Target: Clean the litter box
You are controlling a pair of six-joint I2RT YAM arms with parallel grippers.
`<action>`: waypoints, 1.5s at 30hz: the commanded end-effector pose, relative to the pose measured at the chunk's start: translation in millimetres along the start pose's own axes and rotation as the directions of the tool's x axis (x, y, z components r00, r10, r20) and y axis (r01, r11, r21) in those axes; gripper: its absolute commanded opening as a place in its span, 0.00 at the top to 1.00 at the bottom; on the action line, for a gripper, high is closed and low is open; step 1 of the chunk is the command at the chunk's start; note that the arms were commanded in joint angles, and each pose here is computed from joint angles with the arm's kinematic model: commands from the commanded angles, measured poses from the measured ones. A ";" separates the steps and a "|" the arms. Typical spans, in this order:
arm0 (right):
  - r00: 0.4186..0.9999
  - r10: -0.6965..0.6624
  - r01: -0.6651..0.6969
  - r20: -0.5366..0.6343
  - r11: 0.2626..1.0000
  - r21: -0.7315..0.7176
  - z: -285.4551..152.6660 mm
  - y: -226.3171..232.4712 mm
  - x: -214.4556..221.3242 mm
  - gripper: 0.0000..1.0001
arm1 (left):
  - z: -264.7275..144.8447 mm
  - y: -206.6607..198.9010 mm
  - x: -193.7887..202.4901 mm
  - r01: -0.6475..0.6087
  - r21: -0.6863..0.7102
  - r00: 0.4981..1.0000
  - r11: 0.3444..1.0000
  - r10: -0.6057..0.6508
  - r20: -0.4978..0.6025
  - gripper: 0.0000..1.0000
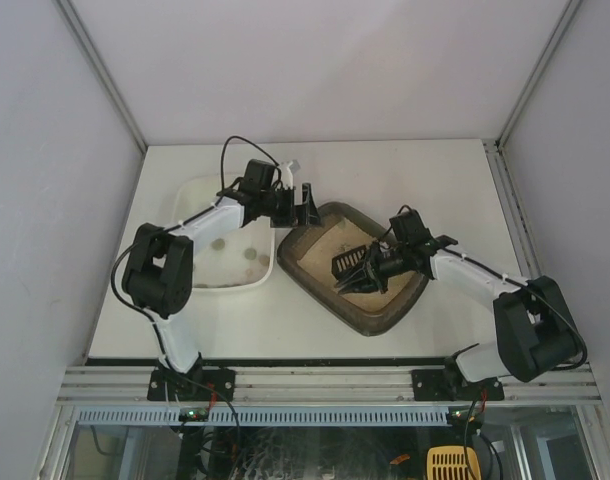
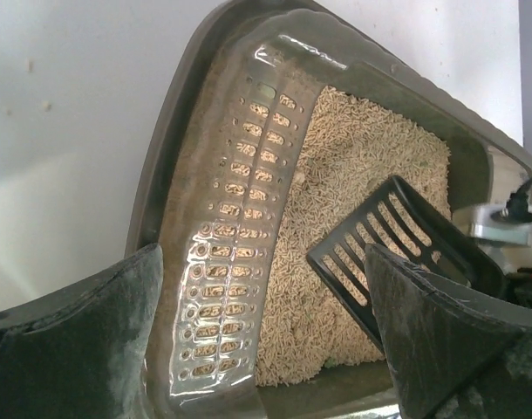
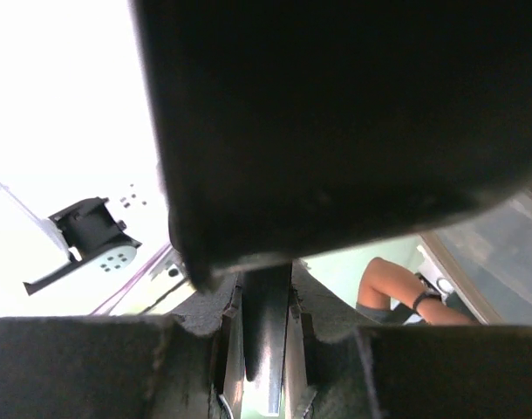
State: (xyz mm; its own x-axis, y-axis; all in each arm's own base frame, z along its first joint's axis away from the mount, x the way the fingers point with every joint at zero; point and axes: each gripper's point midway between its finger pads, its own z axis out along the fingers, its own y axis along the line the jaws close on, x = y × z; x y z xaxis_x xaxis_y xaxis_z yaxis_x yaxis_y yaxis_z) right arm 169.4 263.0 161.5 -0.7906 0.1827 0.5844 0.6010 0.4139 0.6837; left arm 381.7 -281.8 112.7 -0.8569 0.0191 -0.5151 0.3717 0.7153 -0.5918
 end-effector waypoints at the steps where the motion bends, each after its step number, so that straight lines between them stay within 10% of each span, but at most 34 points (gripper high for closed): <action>1: 0.997 -0.025 0.029 0.067 0.998 -0.060 -7.3 34.7 -9.3 1.00 | -11.6 -51.0 38.8 0.122 0.111 0.988 0.986 -0.111 -0.104 0.00; 8: 0.978 0.043 -0.015 0.204 0.991 -0.135 -2.0 62.6 -21.9 1.00 | -22.0 -64.0 25.6 0.113 0.062 0.992 0.992 -0.116 0.045 0.00; 18: 0.970 0.118 -0.101 0.214 0.991 -0.089 21.8 55.1 -9.0 1.00 | -17.7 -33.7 -101.6 0.085 -0.050 0.950 0.995 -0.066 0.306 0.00; 31: 0.923 0.274 -0.221 0.269 0.953 -0.208 34.6 42.3 -18.8 1.00 | 53.7 -81.8 -85.8 0.028 0.383 1.000 0.923 -0.030 -0.002 0.00; 45: 0.908 0.305 -0.239 0.286 0.940 -0.242 40.4 39.3 -61.6 1.00 | 56.9 -105.9 -44.3 0.032 0.462 0.997 0.886 0.001 -0.072 0.00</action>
State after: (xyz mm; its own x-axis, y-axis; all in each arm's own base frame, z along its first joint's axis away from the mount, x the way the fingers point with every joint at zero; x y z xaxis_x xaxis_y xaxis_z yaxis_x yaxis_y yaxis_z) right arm 222.6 300.6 131.0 -0.5636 0.5581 0.6090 0.7943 0.1636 0.5851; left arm 416.4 -395.2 127.4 -0.8927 0.0609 -0.4465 0.4333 0.3881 -0.8134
